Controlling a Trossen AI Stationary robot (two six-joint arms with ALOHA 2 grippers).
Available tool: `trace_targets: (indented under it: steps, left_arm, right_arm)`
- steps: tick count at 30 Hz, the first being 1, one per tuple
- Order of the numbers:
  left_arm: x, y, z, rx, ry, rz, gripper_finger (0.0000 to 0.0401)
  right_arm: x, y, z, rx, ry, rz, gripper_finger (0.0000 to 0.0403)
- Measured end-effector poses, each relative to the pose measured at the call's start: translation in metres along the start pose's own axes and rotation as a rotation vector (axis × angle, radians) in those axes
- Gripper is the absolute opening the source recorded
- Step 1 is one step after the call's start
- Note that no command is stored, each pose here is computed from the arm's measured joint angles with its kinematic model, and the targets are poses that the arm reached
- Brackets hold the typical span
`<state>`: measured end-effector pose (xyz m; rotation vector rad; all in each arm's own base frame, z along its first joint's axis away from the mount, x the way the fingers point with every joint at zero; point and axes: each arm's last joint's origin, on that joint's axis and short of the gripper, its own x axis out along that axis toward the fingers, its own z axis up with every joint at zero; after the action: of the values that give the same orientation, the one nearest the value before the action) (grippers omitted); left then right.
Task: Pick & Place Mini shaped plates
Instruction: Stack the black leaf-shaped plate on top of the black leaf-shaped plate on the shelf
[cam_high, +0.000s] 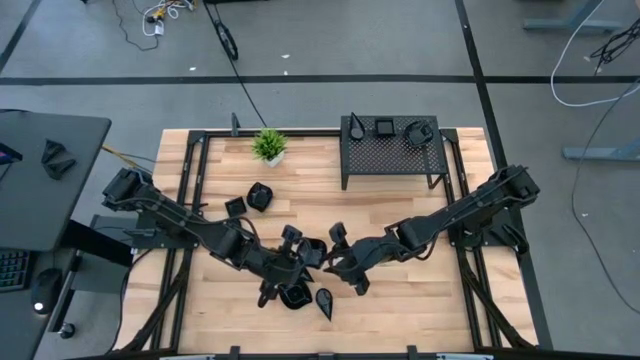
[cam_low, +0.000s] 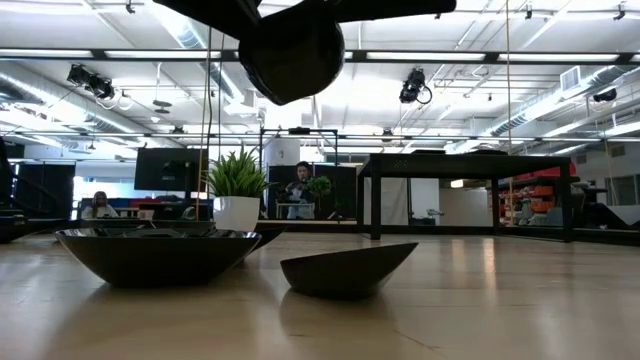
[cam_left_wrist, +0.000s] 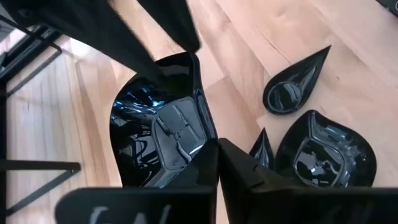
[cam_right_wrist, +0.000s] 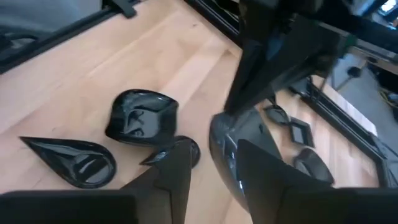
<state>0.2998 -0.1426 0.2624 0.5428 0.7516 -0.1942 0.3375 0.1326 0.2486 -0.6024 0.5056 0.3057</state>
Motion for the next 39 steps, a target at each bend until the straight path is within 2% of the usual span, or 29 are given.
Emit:
trace_targets:
  steps: [8,19,22,29,36,39]
  left_arm:
    - [0.0,0.001,0.003,0.0,-0.03,0.015,0.0012]
    - [0.0,0.002,0.003,0.002,-0.023,0.056,0.0034]
    - [0.0,0.003,0.004,0.012,-0.032,0.066,0.0056]
    - [0.0,0.007,0.013,0.021,-0.121,0.081,0.0141]
    - [-0.01,0.011,0.015,0.003,-0.147,0.114,0.0203]
    - [-0.013,0.011,0.009,-0.046,-0.088,0.138,0.0211]
  right_arm:
    - [0.0,0.0,-0.001,-0.008,0.005,0.011,0.011]
    - [0.0,0.001,-0.001,-0.02,0.006,0.014,0.0021]
    - [0.0,0.001,-0.001,-0.047,0.008,0.018,0.0005]
    - [0.0,0.001,-0.002,-0.044,0.017,0.02,0.0007]
    - [-0.002,0.007,-0.014,-0.015,0.149,0.055,0.0005]
    - [-0.017,0.009,-0.016,-0.062,0.26,-0.013,0.0005]
